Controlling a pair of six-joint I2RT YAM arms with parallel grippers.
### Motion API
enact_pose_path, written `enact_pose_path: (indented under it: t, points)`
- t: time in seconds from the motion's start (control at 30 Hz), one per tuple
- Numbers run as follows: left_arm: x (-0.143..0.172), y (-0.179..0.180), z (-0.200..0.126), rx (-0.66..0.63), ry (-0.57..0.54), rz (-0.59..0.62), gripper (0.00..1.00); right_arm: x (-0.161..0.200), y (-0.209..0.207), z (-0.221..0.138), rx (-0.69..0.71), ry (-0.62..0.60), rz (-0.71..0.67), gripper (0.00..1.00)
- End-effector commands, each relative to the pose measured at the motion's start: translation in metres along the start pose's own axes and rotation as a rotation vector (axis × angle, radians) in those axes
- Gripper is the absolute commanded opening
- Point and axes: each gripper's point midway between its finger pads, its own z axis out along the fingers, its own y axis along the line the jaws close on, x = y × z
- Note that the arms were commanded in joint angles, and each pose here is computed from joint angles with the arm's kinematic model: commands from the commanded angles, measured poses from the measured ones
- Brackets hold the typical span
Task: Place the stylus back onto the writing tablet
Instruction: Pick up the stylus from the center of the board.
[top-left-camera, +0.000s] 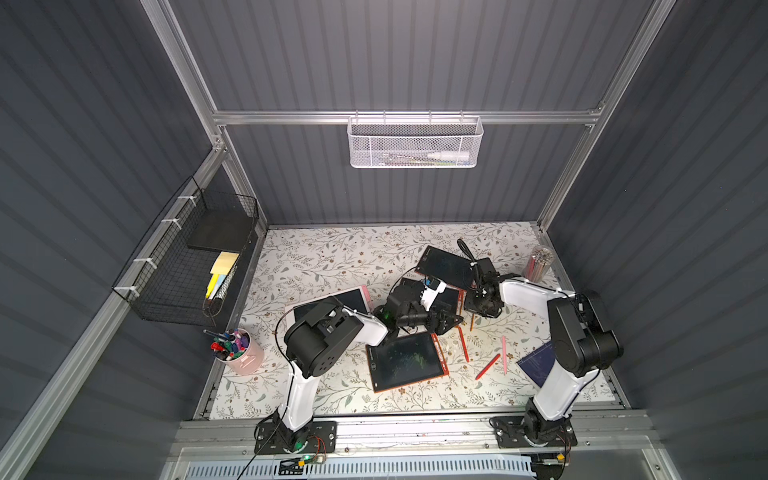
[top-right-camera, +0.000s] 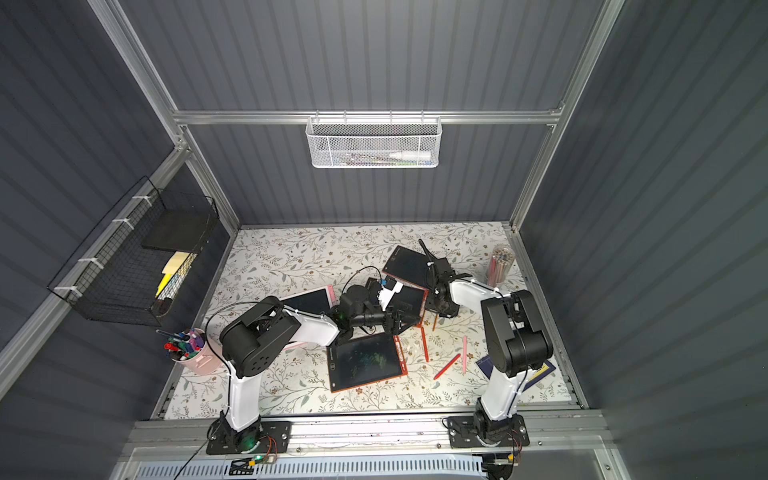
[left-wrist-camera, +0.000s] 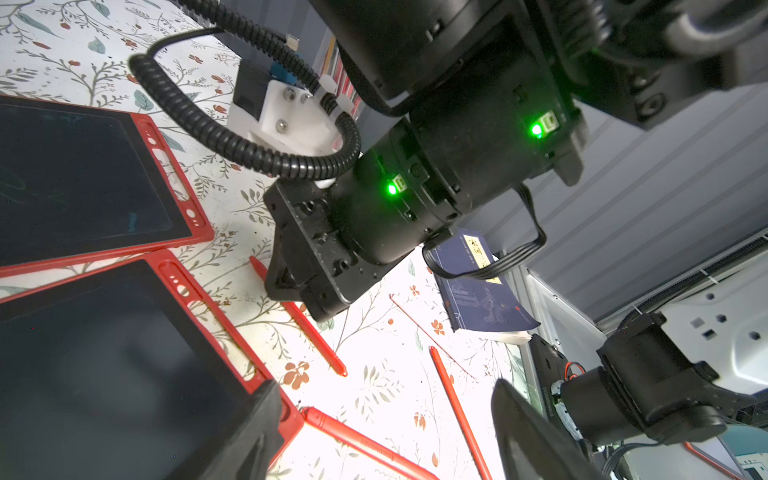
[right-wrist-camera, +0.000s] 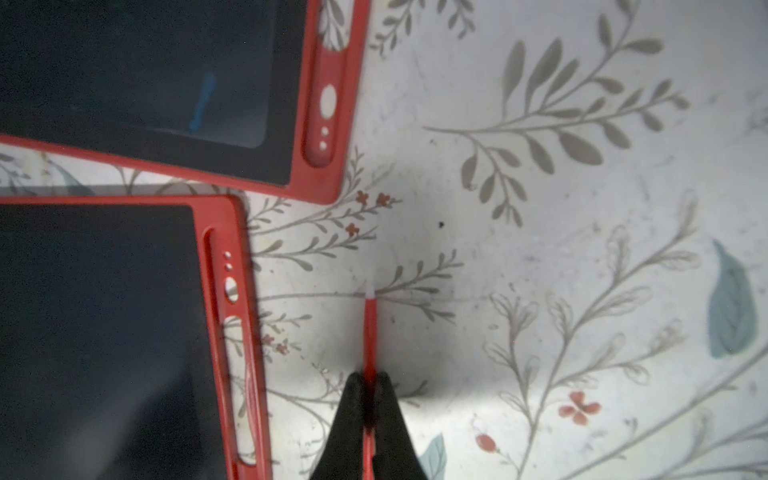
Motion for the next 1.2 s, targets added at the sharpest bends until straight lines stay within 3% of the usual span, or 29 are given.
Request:
enact_pose_path:
  t: [0.0,0.2,0.8,1.17]
  points:
    - [-0.008,-0.012,-0.001,0.025,-0.012,0.012,0.81,0.008,-0.006,-0.004,0.013,0.019,-0.006,0.07]
    - [-0.010,-0.022,-0.003,0.065,-0.008,0.008,0.81,0.001,0.001,-0.027,-0.044,-0.035,-0.027,0.07]
    - [-0.045,-0.040,-0.020,0.182,-0.048,-0.025,0.76,-0.018,0.069,-0.127,-0.517,-0.217,-0.099,0.07]
    - [-0.071,-0.057,-0.051,0.322,-0.123,-0.116,0.73,-0.011,0.091,-0.176,-0.734,-0.246,-0.106,0.07]
